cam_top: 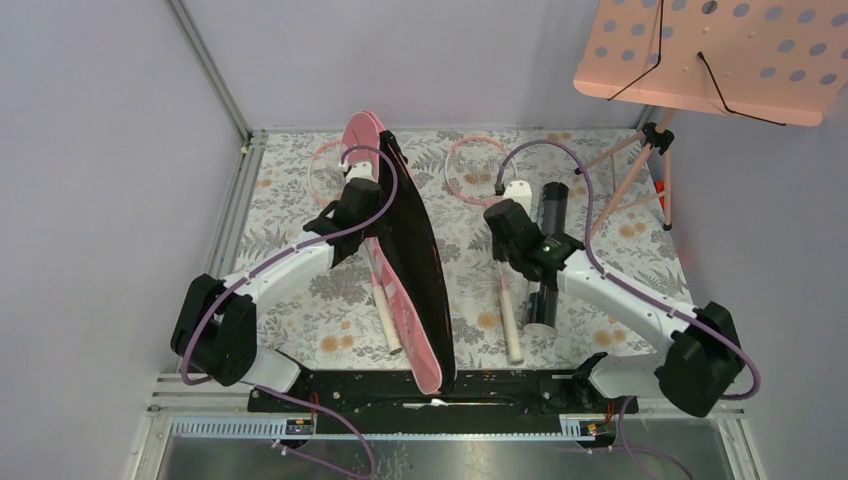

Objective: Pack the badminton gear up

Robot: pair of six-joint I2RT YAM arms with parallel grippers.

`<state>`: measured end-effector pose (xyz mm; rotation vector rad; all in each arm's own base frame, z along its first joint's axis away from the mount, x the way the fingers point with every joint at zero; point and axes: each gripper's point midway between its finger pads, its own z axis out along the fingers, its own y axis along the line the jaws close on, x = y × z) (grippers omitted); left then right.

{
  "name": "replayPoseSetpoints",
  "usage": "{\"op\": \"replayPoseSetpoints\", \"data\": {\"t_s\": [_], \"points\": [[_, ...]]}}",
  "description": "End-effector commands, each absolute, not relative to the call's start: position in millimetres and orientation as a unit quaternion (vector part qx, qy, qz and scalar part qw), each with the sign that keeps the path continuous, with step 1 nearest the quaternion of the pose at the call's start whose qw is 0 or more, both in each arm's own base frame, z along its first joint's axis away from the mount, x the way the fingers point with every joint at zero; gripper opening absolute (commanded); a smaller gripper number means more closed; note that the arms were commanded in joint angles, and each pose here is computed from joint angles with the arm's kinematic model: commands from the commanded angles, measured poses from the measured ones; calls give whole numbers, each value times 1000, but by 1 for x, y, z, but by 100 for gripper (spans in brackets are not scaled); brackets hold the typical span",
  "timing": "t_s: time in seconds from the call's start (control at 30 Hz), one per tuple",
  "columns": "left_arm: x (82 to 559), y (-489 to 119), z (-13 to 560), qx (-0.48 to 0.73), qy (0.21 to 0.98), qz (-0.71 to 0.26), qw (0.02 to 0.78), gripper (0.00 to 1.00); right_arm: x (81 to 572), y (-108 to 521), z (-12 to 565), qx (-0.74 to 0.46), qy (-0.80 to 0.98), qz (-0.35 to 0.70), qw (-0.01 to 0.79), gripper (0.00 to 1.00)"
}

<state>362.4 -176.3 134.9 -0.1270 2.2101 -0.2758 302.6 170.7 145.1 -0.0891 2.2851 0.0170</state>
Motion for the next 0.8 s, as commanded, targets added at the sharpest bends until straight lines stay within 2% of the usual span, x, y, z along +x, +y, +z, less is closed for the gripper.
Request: {"op": "replayPoseSetpoints", "data": {"t_s": [0.0,0.17,0.23,0.27,0.43,0.6,0.77], "points": [[380,-175,149,-62,883,-110,452,0,287,157,164,-36,887,-21,459,0],[379,-172,142,-69,889,-107,440,0,266,171,151,-47,897,46,438,0],[376,-172,141,-68,890,-109,438,0,268,172,139,-38,903,41,426,26],[375,-172,141,-67,890,-109,438,0,271,170,135,-31,907,28,420,33],[370,-173,139,-54,893,-116,433,0,296,176,86,-6,944,38,329,45],[368,-170,135,-51,894,-108,433,0,324,173,44,9,964,15,266,53],[367,-170,133,-47,894,-109,432,0,335,181,12,10,976,27,214,48]]}}
